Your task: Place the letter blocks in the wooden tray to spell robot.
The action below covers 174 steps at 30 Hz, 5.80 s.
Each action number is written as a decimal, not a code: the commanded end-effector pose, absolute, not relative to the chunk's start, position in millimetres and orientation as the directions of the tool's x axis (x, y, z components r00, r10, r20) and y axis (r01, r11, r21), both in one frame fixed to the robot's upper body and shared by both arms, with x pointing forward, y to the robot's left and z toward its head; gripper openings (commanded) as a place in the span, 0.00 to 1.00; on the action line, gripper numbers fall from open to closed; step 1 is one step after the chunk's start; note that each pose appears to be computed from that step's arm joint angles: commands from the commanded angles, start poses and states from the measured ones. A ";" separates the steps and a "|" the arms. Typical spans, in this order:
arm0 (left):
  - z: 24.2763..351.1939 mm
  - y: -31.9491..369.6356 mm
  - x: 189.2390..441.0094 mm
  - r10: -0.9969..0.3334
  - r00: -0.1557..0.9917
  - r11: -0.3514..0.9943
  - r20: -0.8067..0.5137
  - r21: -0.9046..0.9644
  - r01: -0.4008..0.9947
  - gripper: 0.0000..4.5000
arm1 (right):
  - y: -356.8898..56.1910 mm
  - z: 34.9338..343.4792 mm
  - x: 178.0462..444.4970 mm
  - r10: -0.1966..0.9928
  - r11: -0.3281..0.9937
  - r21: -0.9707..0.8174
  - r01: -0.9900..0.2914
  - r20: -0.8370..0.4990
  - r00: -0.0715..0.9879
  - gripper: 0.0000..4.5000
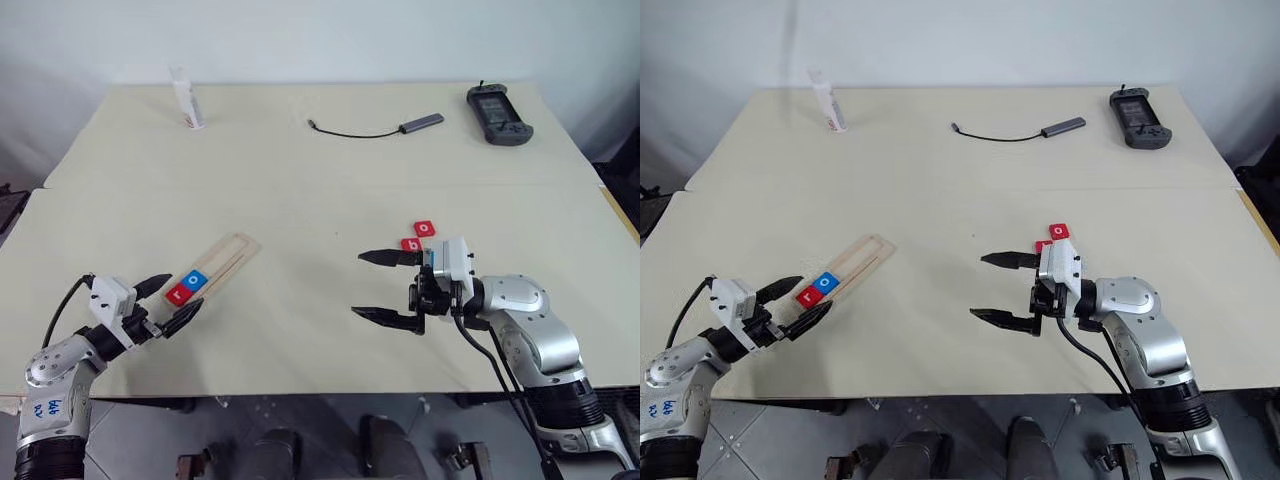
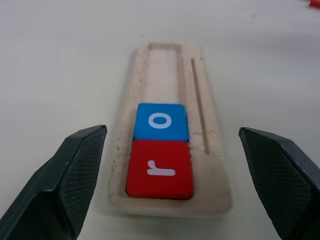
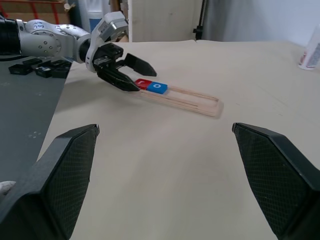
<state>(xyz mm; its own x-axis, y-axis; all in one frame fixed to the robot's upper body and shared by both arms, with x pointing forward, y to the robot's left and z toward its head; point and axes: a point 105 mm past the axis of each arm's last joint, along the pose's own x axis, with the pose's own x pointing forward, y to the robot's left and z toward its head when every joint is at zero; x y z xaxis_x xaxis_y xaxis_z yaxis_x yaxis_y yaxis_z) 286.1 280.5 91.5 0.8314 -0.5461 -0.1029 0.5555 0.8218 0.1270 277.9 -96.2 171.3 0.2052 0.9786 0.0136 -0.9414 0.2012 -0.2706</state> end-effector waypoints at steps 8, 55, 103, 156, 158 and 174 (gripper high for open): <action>75.4 291.0 289.5 -0.530 0.816 0.814 -0.228 0.133 0.566 1.00 | -91.8 185.3 269.2 0.976 0.216 -0.304 -0.928 0.054 0.209 0.99; 105.5 118.2 328.3 -0.936 0.113 0.026 -0.335 0.254 0.967 0.76 | -193.9 157.4 217.6 0.785 0.569 -0.246 -0.784 -0.119 0.607 1.00; 129.8 213.3 300.4 -0.884 0.452 0.413 -0.119 0.253 0.875 0.99 | -263.5 148.9 228.0 0.444 0.882 -0.189 -0.432 0.023 0.896 1.00; 138.6 165.7 262.2 -0.886 0.463 0.452 0.001 0.223 0.864 1.00 | -170.2 143.6 381.3 0.275 0.945 -0.055 -0.324 -0.405 0.872 0.32; 138.1 165.0 263.1 -0.888 0.459 0.448 0.001 0.224 0.866 1.00 | -170.7 147.0 380.4 0.277 0.945 -0.054 -0.323 -0.396 0.876 0.32; 128.5 137.0 284.8 -0.964 0.266 0.259 -0.006 0.205 0.944 1.00 | -202.1 147.2 281.7 0.131 0.991 0.026 -0.132 -0.423 0.897 0.32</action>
<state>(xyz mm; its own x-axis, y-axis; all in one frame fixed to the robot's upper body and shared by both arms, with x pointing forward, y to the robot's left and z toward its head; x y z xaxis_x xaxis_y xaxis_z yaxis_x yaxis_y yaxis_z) 284.8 138.1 125.6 0.2880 -0.9576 -0.0076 0.9427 0.2821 0.1779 289.2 -197.7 139.8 0.8740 0.1759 -0.4531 -0.1732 0.9837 0.0479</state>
